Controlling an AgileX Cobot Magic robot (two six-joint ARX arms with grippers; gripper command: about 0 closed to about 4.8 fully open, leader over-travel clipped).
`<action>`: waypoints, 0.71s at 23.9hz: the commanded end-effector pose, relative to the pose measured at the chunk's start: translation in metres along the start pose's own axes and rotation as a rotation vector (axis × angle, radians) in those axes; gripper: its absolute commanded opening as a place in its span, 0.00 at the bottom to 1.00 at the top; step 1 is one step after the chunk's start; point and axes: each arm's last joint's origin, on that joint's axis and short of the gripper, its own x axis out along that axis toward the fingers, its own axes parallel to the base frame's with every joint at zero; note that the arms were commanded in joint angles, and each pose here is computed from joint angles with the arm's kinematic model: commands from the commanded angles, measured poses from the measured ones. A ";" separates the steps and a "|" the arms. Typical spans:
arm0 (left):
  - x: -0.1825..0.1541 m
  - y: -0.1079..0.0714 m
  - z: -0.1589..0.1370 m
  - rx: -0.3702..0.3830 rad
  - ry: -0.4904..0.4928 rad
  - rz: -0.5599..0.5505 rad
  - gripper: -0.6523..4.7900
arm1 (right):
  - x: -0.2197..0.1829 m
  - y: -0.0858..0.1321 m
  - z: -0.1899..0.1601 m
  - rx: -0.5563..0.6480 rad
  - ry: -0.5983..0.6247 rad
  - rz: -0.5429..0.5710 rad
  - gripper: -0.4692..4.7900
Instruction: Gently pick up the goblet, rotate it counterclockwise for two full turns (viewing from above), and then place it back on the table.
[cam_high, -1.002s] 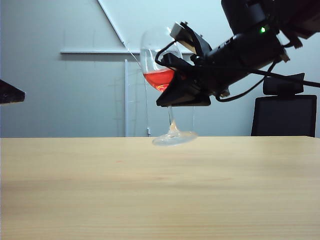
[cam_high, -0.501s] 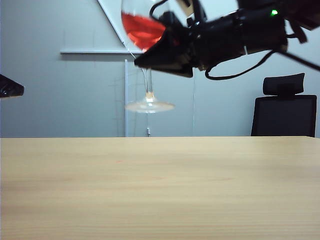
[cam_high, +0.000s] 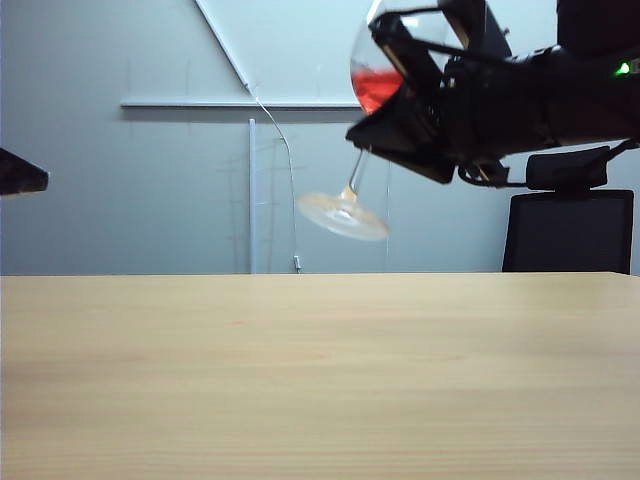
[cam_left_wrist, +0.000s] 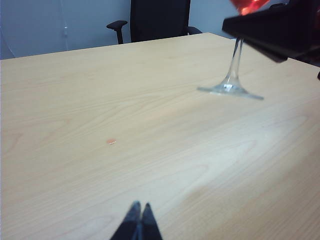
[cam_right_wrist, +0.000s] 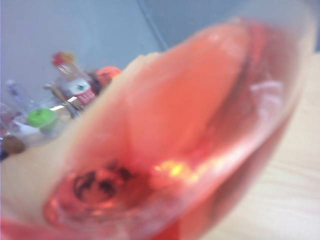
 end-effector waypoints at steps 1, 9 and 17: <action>0.000 0.000 0.002 0.006 -0.013 -0.002 0.11 | 0.008 0.003 0.008 -0.004 0.014 -0.004 0.08; 0.000 0.000 0.002 0.006 -0.013 -0.002 0.11 | 0.045 0.015 0.042 -0.192 0.195 -0.046 0.08; 0.000 0.000 0.002 0.006 -0.013 -0.002 0.11 | 0.052 0.041 0.044 -0.446 0.216 0.193 0.08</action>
